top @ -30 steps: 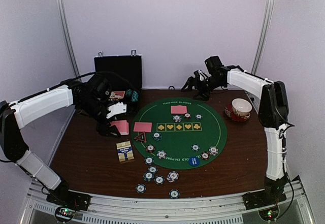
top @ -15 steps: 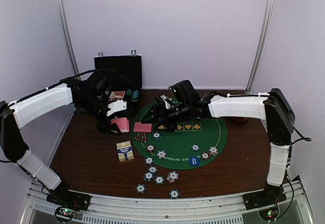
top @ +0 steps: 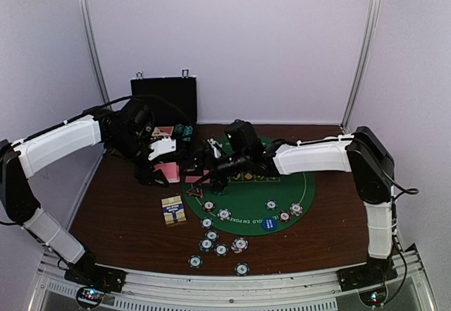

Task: Distribute texas hold em gaming equipment
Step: Pick up the poker card from the face-down deck piles.

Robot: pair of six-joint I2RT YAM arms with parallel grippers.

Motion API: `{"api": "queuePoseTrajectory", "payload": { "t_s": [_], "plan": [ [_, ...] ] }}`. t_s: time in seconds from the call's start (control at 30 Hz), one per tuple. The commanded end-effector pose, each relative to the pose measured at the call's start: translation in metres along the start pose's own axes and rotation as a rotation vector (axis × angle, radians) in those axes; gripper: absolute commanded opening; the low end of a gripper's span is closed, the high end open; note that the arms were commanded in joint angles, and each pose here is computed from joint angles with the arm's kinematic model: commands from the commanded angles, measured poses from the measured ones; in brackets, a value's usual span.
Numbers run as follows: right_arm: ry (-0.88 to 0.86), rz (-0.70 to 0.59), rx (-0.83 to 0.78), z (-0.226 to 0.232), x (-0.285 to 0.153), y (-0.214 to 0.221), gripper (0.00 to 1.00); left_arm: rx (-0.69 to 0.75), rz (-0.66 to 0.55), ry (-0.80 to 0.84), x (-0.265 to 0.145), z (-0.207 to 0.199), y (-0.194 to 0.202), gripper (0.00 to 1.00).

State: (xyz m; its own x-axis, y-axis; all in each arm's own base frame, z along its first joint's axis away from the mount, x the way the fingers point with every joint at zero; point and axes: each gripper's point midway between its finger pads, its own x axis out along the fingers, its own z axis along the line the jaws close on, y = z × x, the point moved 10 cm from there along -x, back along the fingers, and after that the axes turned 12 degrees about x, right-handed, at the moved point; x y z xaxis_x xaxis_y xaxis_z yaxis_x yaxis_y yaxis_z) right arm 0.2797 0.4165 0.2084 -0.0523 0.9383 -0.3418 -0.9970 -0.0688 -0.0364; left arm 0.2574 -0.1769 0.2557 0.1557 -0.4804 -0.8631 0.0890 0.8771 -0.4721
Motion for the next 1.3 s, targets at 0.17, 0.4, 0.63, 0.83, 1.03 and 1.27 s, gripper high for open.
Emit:
{"api": "queuePoseTrajectory", "payload": {
  "t_s": [0.17,0.4,0.63,0.83,1.03,1.27],
  "plan": [
    [-0.114,0.027,-0.038,0.025,0.011,-0.011,0.87,-0.001,-0.043,-0.017,-0.005,0.007,-0.008,0.28],
    [-0.126,0.066,-0.035,0.025,0.025,-0.014,0.87,-0.002,-0.047,-0.021,-0.006,0.008,-0.009,0.28],
    [-0.149,0.132,-0.030,0.027,0.044,-0.011,0.86,-0.005,-0.041,-0.016,-0.004,0.007,-0.008,0.28],
    [-0.133,0.147,-0.005,0.020,0.052,-0.016,0.82,-0.002,-0.051,-0.024,-0.008,0.007,-0.010,0.28],
    [-0.110,0.104,0.040,0.007,0.046,-0.027,0.76,-0.004,-0.066,-0.010,-0.011,0.005,-0.011,0.27],
    [-0.051,0.062,0.056,-0.005,0.024,-0.035,0.71,-0.001,-0.073,-0.015,-0.013,0.005,-0.012,0.27]
  ]
}}
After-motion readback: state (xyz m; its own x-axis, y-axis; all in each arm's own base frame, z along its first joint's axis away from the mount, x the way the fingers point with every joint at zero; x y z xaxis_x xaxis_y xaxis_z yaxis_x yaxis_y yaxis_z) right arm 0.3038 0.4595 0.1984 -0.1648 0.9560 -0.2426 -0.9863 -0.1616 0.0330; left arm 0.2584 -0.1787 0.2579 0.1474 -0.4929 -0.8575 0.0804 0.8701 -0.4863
